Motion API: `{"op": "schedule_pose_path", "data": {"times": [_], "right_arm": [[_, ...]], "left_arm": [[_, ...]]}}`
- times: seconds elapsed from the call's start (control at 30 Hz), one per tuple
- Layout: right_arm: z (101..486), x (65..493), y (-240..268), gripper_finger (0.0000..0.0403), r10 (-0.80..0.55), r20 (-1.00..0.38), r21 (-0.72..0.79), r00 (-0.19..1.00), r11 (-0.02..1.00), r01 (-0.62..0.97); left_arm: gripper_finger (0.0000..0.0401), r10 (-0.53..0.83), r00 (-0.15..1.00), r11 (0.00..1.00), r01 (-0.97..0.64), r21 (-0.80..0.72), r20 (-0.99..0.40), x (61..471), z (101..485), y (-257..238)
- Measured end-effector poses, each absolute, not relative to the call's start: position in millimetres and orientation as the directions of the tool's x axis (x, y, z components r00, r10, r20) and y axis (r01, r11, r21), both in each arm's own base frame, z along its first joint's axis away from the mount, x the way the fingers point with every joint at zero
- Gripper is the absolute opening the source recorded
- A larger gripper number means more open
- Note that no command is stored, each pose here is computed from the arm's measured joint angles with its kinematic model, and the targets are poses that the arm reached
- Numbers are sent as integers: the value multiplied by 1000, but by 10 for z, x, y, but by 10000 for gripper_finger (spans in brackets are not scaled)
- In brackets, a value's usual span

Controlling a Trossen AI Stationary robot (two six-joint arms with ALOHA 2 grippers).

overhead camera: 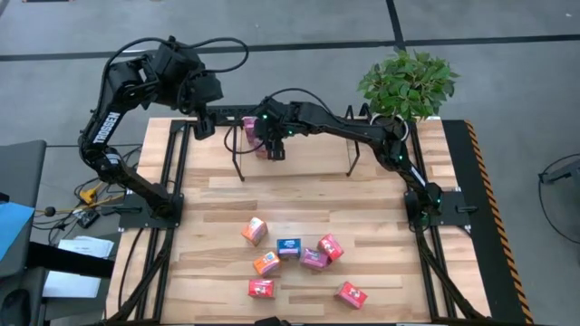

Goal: Stack cereal on shelf
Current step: Put the top purple cereal box on the shelf aligned with the other purple cereal box

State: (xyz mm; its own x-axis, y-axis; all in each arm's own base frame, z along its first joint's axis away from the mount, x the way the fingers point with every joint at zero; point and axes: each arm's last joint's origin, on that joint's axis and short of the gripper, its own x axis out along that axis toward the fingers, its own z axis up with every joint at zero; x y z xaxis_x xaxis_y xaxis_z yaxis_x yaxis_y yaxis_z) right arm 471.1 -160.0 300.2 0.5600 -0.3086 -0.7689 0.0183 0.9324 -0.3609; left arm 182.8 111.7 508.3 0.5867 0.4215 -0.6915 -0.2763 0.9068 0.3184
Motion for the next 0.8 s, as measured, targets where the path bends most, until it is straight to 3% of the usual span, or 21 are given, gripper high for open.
{"op": "schedule_pose_path", "data": {"times": [0.3, 0.47, 0.67, 0.8], "right_arm": [[3586, 4332, -1501, 261, -310, -742, -297, 594, 947, 124], [3355, 4308, -1531, 192, -131, -820, -99, 557, 991, 88], [2883, 4376, -1457, 88, -63, -869, -47, 490, 998, 45], [2660, 4410, -1465, 49, -59, -867, -44, 495, 998, 41]], "left_arm": [[297, 422, 570, 907, -270, 324, -705, 1815, 5070, 1112], [297, 413, 557, 910, -264, 318, -721, 1802, 5054, 1104], [297, 407, 546, 913, -268, 308, -732, 1773, 5049, 1086], [297, 409, 549, 912, -279, 301, -729, 1760, 5056, 1079]]}}
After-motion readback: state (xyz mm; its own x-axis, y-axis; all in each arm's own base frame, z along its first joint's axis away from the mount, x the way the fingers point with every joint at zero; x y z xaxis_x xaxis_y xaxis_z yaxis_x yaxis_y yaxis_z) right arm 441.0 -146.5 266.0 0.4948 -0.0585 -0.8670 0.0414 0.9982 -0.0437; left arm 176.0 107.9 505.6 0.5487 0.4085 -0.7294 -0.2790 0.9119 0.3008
